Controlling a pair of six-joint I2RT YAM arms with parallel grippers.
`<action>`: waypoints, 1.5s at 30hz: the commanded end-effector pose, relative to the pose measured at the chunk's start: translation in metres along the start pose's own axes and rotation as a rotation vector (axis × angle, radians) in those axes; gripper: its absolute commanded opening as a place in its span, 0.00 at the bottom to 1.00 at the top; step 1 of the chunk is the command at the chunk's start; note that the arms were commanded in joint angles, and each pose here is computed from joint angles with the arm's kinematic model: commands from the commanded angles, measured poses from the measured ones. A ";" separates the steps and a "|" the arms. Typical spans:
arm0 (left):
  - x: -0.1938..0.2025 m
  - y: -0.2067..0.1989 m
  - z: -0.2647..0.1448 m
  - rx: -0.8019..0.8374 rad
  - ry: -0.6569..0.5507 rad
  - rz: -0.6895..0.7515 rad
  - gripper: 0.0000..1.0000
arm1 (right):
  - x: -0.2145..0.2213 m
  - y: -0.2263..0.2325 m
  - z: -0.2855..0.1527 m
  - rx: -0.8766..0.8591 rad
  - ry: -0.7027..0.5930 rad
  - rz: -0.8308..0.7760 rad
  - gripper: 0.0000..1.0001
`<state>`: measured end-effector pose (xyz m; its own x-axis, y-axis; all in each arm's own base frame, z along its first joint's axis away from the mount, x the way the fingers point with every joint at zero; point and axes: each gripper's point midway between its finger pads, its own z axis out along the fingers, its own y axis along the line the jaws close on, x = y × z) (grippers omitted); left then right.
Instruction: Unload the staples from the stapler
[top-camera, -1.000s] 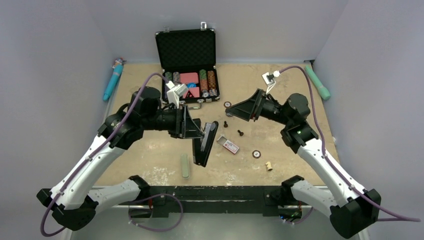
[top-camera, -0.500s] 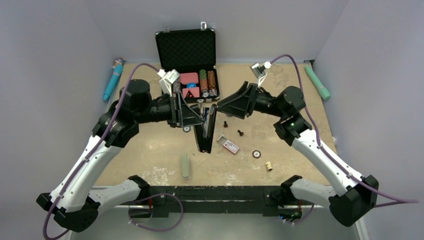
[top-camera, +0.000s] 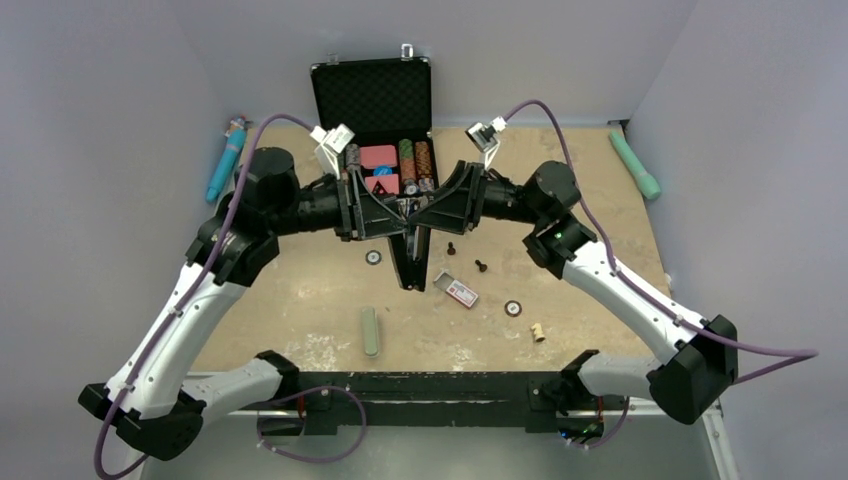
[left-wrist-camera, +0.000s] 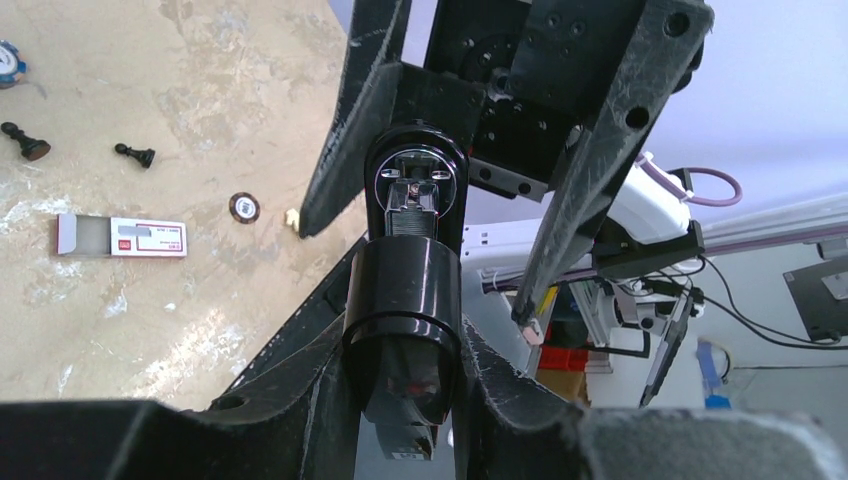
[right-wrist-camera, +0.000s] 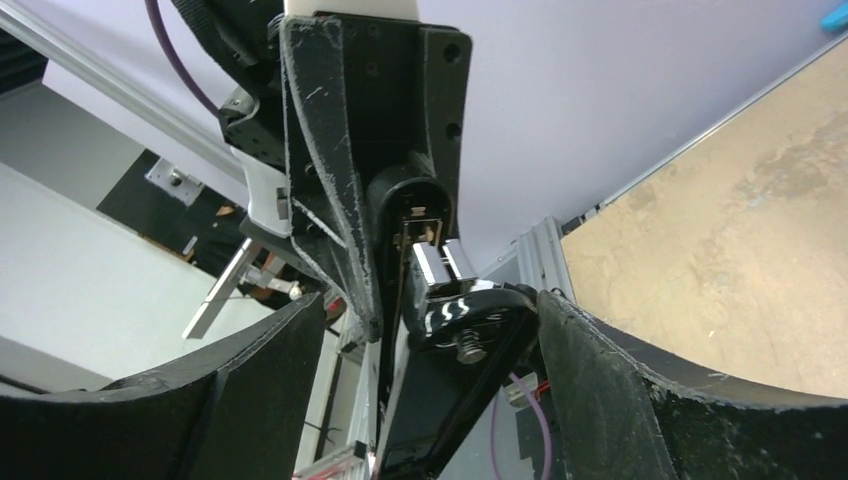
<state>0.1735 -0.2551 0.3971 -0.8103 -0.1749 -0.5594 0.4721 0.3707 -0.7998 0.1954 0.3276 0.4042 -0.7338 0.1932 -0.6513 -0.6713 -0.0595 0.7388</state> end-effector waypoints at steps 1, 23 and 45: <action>-0.026 -0.035 -0.009 0.113 -0.072 0.045 0.00 | -0.011 0.035 0.007 -0.109 -0.015 -0.079 0.78; -0.026 -0.037 -0.007 0.142 -0.061 0.016 0.08 | -0.005 0.041 0.008 -0.188 -0.042 -0.017 0.00; 0.005 -0.036 -0.022 0.179 0.000 0.041 0.71 | -0.048 0.049 0.006 -0.190 -0.271 0.157 0.00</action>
<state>0.1593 -0.2498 0.4149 -0.8186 -0.1963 -0.5398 0.4847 0.2680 -0.8326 0.1971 0.3363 0.4304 -0.8052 0.3085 -0.5065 -0.5738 -0.1891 0.7969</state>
